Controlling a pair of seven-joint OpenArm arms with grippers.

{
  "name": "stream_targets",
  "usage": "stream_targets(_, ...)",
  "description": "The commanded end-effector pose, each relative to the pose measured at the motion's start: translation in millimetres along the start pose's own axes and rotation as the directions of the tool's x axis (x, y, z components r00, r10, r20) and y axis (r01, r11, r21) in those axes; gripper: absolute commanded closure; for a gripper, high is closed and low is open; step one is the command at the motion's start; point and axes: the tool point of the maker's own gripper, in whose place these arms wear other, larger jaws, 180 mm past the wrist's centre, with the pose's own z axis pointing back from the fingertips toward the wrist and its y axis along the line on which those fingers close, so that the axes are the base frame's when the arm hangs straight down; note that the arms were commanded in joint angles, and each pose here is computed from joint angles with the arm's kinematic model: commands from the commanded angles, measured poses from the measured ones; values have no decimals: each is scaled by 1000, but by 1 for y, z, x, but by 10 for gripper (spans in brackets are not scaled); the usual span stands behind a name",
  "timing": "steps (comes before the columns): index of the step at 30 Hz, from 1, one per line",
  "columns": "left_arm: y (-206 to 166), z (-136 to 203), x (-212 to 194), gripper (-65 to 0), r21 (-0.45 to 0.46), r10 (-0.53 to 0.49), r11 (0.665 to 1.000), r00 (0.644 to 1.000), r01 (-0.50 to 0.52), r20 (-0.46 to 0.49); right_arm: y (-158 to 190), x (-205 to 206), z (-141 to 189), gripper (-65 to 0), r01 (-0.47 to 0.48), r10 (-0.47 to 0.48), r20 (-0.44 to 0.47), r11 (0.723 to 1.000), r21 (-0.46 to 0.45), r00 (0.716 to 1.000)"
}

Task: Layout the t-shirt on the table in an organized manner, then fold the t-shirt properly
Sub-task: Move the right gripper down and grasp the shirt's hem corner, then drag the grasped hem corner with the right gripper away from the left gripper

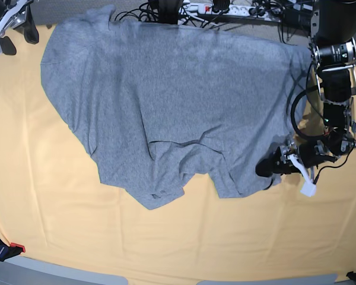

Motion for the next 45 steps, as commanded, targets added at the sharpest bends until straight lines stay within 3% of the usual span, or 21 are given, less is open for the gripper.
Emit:
stream_targets(1, 6, 7, 16, -301, 42, -33, 999, 999, 32, 23, 2, 8, 3, -381, -18, 18, 27, 1000, 7, 999)
stream_targets(4, 8, 7, 27, 0, 63, -64, 996, 997, 61, 38, 2, 9, 3, -381, -18, 18, 36, 1000, 6, 999)
stream_targets(9, -5, 8, 44, 0, 27, -76, 997, 997, 76, 16, 0, 33, 5, -381, -9, 9, 163, 1000, -2, 987)
stream_targets(15, -55, 27, 62, 0, -206, -90, 976, 993, 73, -76, -8, 71, -5, -381, -30, 39, 295, 999, -34, 955)
stream_targets(20, -74, 56, 113, 0, -282, -83, 954, 993, 104, 84, 7, 107, -19, -381, -77, 61, 408, 997, 24, 911)
stream_targets(26, -43, 99, 123, 0, -167, -68, 983, 994, 82, 86, -7, 128, -59, -381, -36, -2, 465, 997, 73, 885)
stream_targets(33, -5, 124, 86, 0, -64, 5, 998, 1000, -4, 13, -7, 158, -108, -381, -6, -101, 488, 977, 212, 867)
stream_targets(38, 21, 147, 55, 0, 22, 49, 999, 998, -48, -47, -11, 175, -152, -381, -4, -108, 438, 969, 247, 892)
stream_targets(45, 44, 175, 26, 0, 112, 91, 991, 990, -78, -107, -22, 198, -192, -381, 63, -186, 388, 949, 310, 903)
